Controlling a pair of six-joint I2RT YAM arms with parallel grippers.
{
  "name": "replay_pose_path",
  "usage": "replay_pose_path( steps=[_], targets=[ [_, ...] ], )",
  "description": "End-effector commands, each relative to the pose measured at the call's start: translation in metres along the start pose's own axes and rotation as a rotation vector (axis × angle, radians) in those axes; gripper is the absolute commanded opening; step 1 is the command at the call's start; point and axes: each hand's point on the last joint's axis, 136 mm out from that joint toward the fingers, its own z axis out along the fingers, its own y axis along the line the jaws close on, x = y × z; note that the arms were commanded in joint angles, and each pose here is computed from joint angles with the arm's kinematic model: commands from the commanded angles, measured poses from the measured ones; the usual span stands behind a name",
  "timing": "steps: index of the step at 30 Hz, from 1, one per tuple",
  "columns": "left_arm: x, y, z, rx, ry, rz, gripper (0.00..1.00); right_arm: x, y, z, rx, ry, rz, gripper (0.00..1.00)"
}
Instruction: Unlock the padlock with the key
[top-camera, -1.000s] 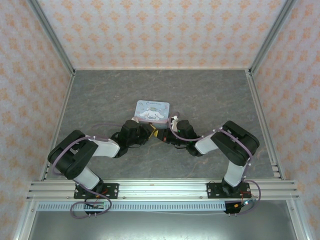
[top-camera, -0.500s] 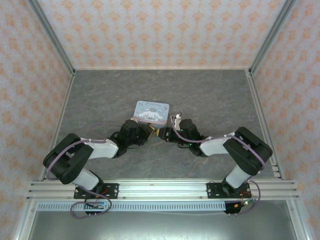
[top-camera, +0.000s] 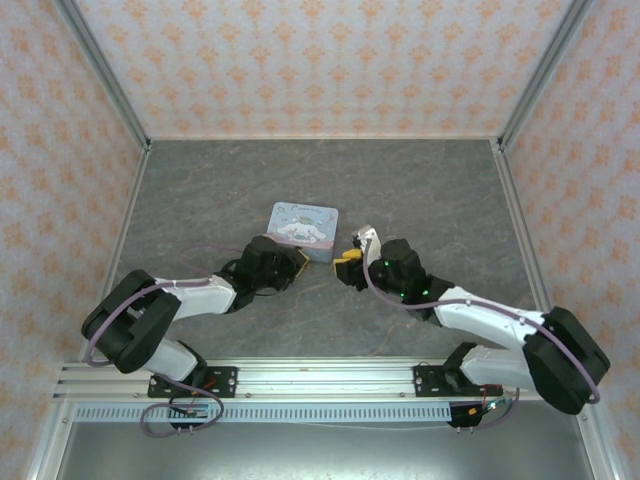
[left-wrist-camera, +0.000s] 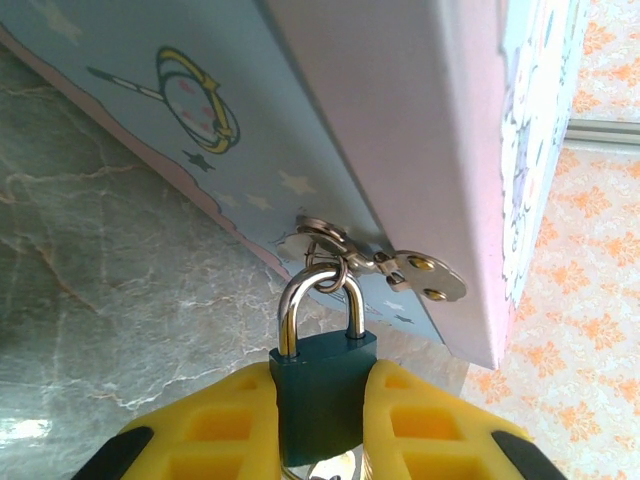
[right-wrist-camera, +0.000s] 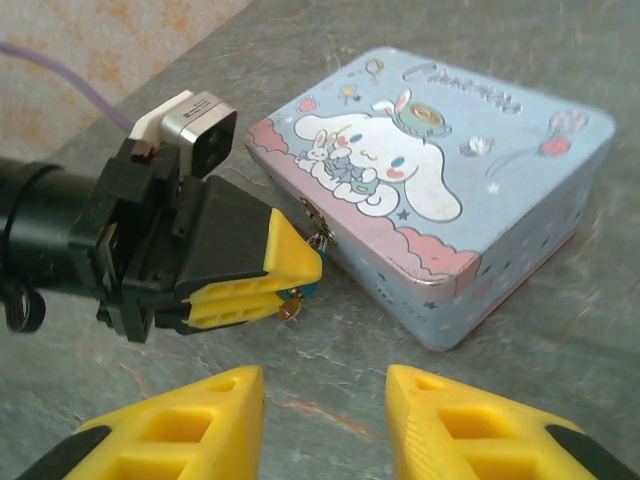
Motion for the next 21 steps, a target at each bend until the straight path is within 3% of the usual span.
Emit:
replay_pose_path(
  steps=[1, 7, 12, 16, 21],
  targets=[
    [0.000, -0.025, -0.006, 0.053, 0.000, 0.001, 0.00, 0.004, 0.002, -0.011, 0.018, 0.022, -0.313, 0.35],
    [0.002, -0.029, -0.006, 0.047, 0.016, 0.000, 0.00, 0.013, 0.010, -0.009, 0.107, 0.079, -0.731, 0.34],
    [0.004, -0.035, -0.005, 0.051, 0.036, 0.001, 0.00, 0.018, 0.010, 0.002, 0.189, 0.136, -0.975, 0.34],
    [0.006, -0.039, -0.004, 0.052, 0.050, 0.001, 0.00, 0.022, 0.013, 0.014, 0.208, 0.153, -1.093, 0.34],
    [0.007, -0.040, -0.002, 0.048, 0.059, 0.001, 0.00, 0.023, 0.016, 0.029, 0.187, 0.163, -1.115, 0.34]
  ],
)
